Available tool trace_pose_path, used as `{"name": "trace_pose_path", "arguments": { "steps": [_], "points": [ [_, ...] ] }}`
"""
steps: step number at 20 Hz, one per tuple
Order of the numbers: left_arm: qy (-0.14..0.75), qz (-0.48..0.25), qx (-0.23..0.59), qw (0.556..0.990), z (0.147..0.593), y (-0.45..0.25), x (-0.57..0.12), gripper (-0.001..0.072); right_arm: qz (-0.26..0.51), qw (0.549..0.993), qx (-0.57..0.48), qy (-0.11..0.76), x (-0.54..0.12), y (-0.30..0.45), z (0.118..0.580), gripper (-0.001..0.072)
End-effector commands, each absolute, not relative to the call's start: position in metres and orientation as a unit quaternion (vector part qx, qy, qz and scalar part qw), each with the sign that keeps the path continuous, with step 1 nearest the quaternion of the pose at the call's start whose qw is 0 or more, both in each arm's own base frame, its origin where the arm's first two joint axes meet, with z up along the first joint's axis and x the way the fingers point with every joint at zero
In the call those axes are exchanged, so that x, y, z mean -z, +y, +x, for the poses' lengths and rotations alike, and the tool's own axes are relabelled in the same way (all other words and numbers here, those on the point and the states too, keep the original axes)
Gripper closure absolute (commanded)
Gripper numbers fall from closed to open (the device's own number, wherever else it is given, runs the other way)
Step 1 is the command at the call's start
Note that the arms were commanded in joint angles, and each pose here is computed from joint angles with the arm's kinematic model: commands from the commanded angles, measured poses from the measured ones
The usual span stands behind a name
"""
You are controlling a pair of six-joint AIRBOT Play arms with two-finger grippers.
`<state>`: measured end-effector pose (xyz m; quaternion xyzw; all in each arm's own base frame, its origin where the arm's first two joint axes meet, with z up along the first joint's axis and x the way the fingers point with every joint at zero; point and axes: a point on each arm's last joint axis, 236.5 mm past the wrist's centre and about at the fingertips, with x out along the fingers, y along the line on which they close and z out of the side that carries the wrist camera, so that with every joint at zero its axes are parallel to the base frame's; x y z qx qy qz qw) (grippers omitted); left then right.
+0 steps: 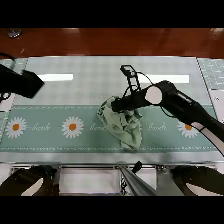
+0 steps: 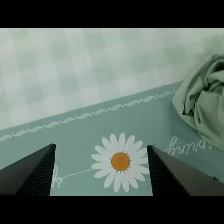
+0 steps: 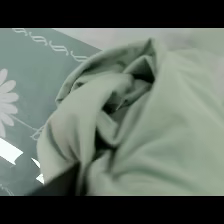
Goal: Fold the shirts.
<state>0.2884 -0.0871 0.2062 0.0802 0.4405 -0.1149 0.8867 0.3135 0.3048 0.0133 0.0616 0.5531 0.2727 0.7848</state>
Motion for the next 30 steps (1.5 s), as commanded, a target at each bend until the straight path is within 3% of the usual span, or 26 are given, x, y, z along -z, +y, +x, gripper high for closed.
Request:
{"name": "trace_pose_path", "arguments": {
  "steps": [1, 6, 11, 14, 17, 28, 29, 30],
  "points": [
    [0.495, 0.067, 0.129, 0.857, 0.284, -0.1, -0.139, -0.0006, 0.058, 0.777, -0.265, 0.568, -0.003, 0.295, 0.315, 0.0212],
    [0.547, 0.051, 0.143, 0.823, 0.274, -0.112, -0.057, -0.0006, -0.013, 0.807, -0.168, 0.566, -0.047, 0.169, 0.33, 0.0211],
    [0.555, -0.052, 0.206, 0.804, 0.283, -0.171, -0.011, -0.0005, -0.001, 0.809, -0.052, 0.586, -0.068, 0.055, 0.322, 0.0211],
    [0.57, -0.103, 0.248, 0.777, 0.291, -0.207, 0.012, 0.0018, 0.032, 0.788, -0.058, 0.613, -0.06, 0.045, 0.309, 0.0211],
    [0.595, -0.15, 0.286, 0.736, 0.289, -0.237, 0.038, 0.0122, 0.043, 0.781, -0.061, 0.62, -0.056, 0.046, 0.305, 0.0214],
    [0.602, -0.211, 0.279, 0.717, 0.316, -0.261, 0.088, 0.0133, 0.056, 0.78, -0.072, 0.619, -0.057, 0.053, 0.305, 0.0216],
    [0.602, -0.211, 0.277, 0.718, 0.319, -0.262, 0.091, 0.0238, 0.058, 0.78, -0.073, 0.619, -0.057, 0.055, 0.305, 0.0216],
    [0.599, -0.212, 0.274, 0.722, 0.325, -0.262, 0.092, 0.0432, 0.062, 0.779, -0.073, 0.619, -0.057, 0.056, 0.304, 0.0216]
  ]
}}
